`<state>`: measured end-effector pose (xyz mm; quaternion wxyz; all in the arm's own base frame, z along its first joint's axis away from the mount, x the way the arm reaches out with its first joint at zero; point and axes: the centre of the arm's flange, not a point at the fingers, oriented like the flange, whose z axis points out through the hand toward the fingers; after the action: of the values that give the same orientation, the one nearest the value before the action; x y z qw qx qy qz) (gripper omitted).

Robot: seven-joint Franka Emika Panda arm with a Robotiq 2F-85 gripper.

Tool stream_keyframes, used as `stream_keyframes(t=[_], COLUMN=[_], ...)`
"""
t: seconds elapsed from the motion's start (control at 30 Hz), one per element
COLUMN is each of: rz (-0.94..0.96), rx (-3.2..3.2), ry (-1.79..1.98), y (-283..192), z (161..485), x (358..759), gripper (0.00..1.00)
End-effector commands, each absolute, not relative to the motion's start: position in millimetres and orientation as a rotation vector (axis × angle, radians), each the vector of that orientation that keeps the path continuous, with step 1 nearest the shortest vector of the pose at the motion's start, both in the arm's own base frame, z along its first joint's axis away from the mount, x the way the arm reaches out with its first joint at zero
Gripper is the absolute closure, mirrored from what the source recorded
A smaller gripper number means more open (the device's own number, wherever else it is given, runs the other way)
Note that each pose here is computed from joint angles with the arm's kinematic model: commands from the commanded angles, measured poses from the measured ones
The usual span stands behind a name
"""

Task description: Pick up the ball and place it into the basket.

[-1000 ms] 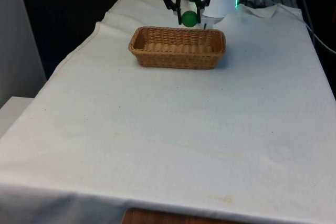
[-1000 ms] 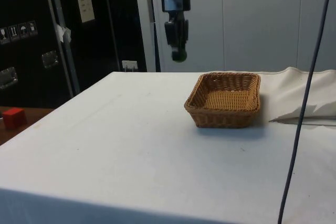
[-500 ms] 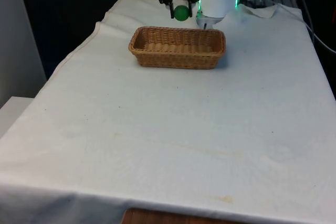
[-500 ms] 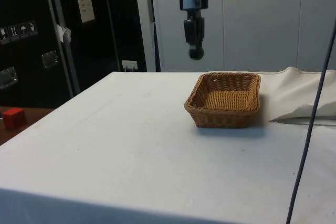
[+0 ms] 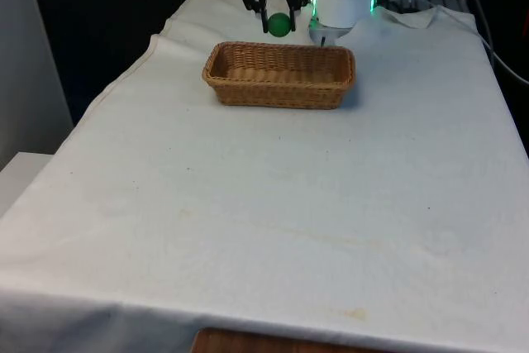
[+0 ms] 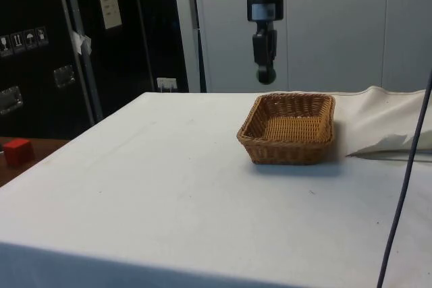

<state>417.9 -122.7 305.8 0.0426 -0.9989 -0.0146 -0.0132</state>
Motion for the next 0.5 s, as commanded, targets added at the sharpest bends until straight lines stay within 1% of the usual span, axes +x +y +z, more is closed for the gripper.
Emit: stream_keyframes(t=[0.0, 0.17, 0.33, 0.47], rz=[-0.044, -0.073, -0.063, -0.085], rx=[-3.058, -3.062, -3.070, -3.072], ry=[-0.041, -0.026, -0.023, -0.013], y=[-124, -129, -131, -136], z=[304, 290, 283, 272], x=[417, 410, 405, 394], gripper=[0.97, 0.97, 0.97, 0.97])
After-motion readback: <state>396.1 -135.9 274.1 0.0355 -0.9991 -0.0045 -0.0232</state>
